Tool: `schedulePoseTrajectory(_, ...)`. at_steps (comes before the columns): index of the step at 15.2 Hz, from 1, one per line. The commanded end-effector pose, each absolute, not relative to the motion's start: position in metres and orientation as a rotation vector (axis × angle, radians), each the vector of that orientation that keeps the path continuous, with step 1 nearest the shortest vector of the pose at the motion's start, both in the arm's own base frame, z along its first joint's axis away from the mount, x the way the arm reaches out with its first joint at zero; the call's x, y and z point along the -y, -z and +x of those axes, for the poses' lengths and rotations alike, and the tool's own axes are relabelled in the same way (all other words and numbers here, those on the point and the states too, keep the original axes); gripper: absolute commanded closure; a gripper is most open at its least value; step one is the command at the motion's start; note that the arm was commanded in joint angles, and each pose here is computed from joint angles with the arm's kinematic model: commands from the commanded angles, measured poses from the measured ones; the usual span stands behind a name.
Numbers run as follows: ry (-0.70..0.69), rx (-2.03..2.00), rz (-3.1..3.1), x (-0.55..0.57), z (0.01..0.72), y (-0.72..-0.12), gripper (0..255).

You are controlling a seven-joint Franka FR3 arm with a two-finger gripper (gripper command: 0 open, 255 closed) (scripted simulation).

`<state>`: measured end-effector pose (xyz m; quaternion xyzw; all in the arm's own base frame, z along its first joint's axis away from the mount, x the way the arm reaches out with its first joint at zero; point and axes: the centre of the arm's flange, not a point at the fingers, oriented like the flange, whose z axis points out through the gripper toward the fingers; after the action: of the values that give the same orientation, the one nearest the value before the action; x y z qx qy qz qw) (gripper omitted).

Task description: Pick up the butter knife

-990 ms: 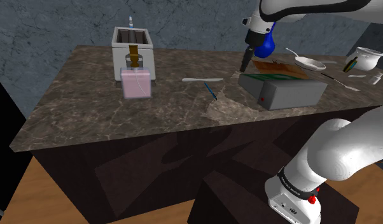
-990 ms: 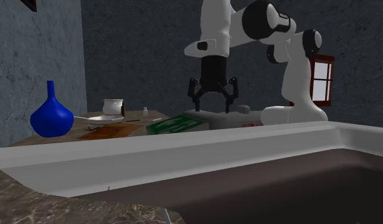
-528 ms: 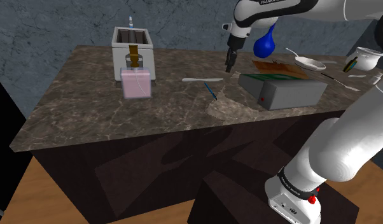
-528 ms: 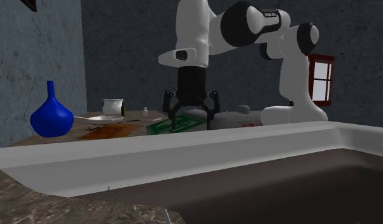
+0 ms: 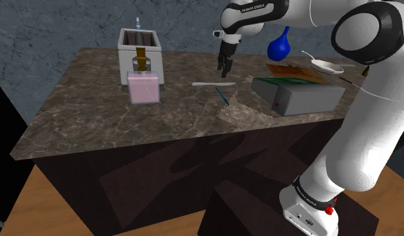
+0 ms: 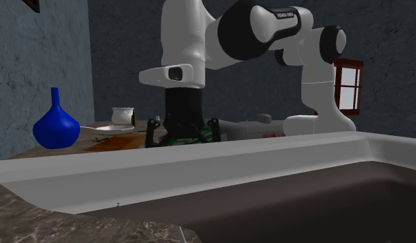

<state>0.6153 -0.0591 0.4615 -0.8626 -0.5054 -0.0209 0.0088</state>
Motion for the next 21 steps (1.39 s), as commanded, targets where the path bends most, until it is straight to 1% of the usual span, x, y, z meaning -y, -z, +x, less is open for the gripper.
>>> schedulePoseTrajectory(1,0.068,1.681,-2.626,0.049,0.637,-0.451,0)
schedulePoseTrajectory(3,0.069,1.772,-2.560,0.037,0.658,-0.441,0)
schedulePoseTrajectory(10,0.069,1.772,-2.560,0.037,0.658,-0.404,0)
schedulePoseTrajectory(13,0.069,1.772,-2.560,0.037,0.658,-0.401,0)
schedulePoseTrajectory(14,0.069,1.772,-2.560,0.037,0.657,-0.400,255)
schedulePoseTrajectory(21,0.069,1.772,-2.560,0.037,0.657,-0.400,255)
